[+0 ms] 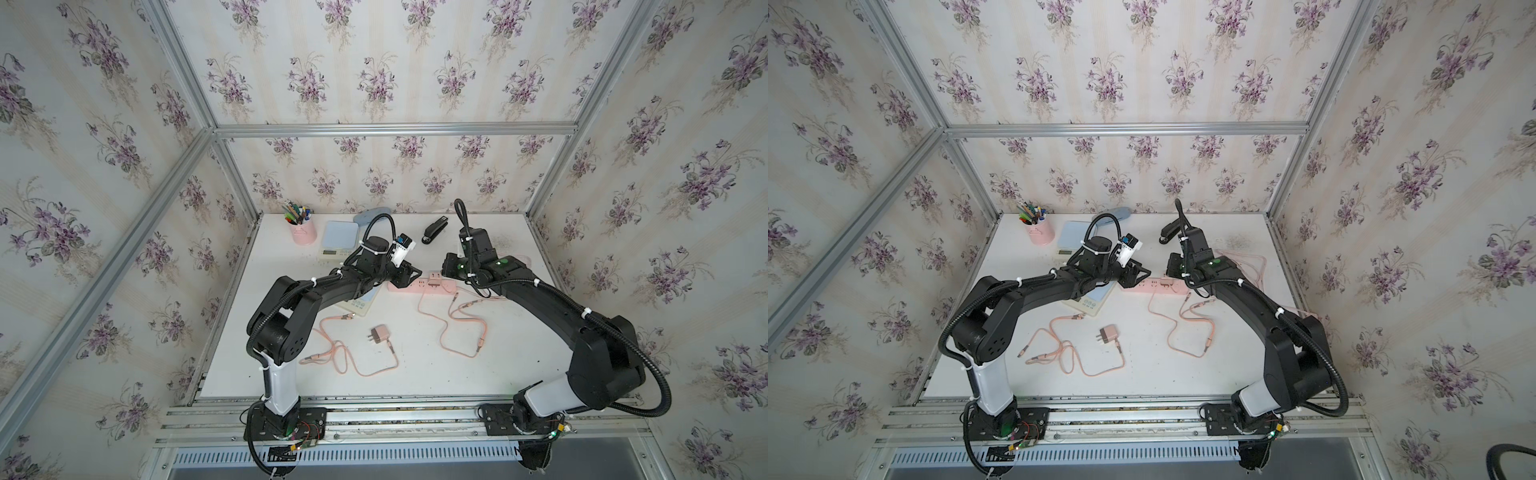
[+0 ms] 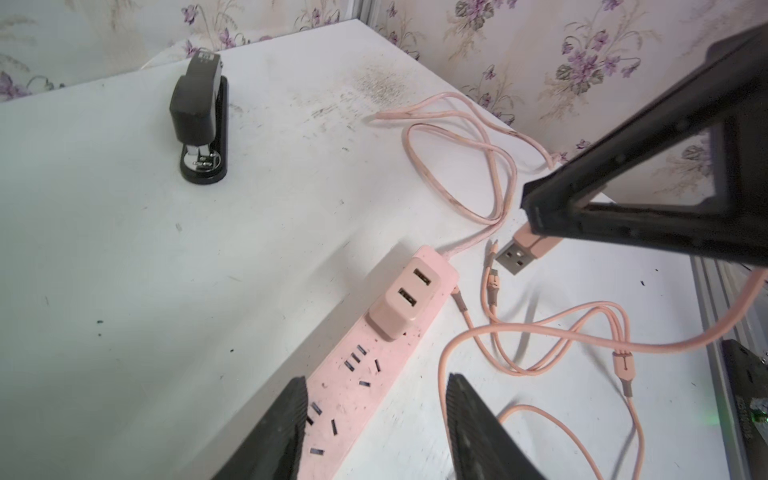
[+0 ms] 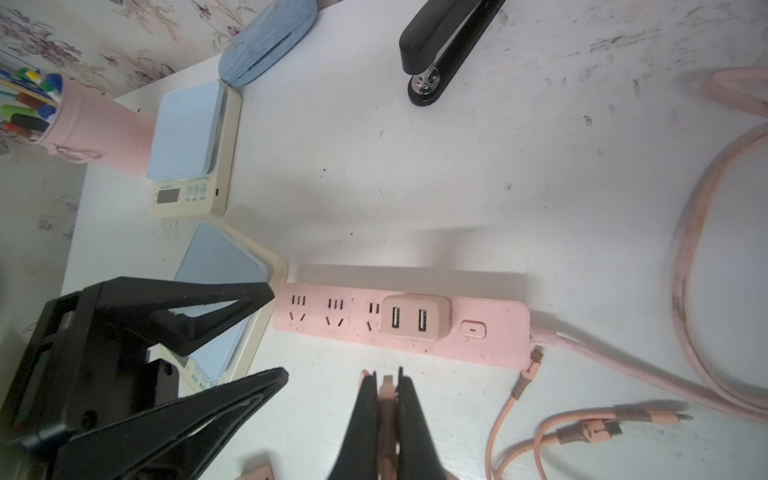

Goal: Charge the electronic scale
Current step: Insert the charging cable into the plug.

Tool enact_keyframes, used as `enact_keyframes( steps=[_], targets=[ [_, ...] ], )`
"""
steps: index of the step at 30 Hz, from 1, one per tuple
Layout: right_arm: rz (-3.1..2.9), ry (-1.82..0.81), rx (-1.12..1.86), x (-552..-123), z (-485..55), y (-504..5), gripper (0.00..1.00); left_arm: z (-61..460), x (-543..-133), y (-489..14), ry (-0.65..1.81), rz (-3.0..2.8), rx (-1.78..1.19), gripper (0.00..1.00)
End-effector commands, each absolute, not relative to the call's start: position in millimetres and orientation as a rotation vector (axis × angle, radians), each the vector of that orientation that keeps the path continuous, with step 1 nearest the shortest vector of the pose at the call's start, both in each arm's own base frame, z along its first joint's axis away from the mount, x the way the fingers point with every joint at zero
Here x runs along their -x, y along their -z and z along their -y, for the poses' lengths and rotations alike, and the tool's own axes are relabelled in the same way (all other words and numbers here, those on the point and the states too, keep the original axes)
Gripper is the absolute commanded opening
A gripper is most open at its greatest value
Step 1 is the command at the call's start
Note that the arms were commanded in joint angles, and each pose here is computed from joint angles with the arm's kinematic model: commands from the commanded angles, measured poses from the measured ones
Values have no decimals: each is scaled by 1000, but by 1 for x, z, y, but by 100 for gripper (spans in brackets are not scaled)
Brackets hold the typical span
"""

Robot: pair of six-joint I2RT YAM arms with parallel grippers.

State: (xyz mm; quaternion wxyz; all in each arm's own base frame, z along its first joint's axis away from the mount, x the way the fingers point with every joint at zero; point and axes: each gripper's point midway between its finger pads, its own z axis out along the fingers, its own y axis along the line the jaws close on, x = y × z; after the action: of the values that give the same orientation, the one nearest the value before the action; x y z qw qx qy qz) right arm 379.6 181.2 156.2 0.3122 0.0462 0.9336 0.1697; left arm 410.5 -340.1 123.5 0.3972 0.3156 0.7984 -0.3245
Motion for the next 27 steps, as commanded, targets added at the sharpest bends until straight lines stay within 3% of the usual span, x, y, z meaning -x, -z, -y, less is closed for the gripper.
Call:
enact_keyframes(
  steps=[1,27],
  targets=[
    [-2418,-380,-185,-397,-179,-155,0,334,-423,-116,767,-2079,-716,56],
    [-2552,-209,-294,-391,-172,-103,0,331,-422,-55,673,-2255,-742,56]
  ],
)
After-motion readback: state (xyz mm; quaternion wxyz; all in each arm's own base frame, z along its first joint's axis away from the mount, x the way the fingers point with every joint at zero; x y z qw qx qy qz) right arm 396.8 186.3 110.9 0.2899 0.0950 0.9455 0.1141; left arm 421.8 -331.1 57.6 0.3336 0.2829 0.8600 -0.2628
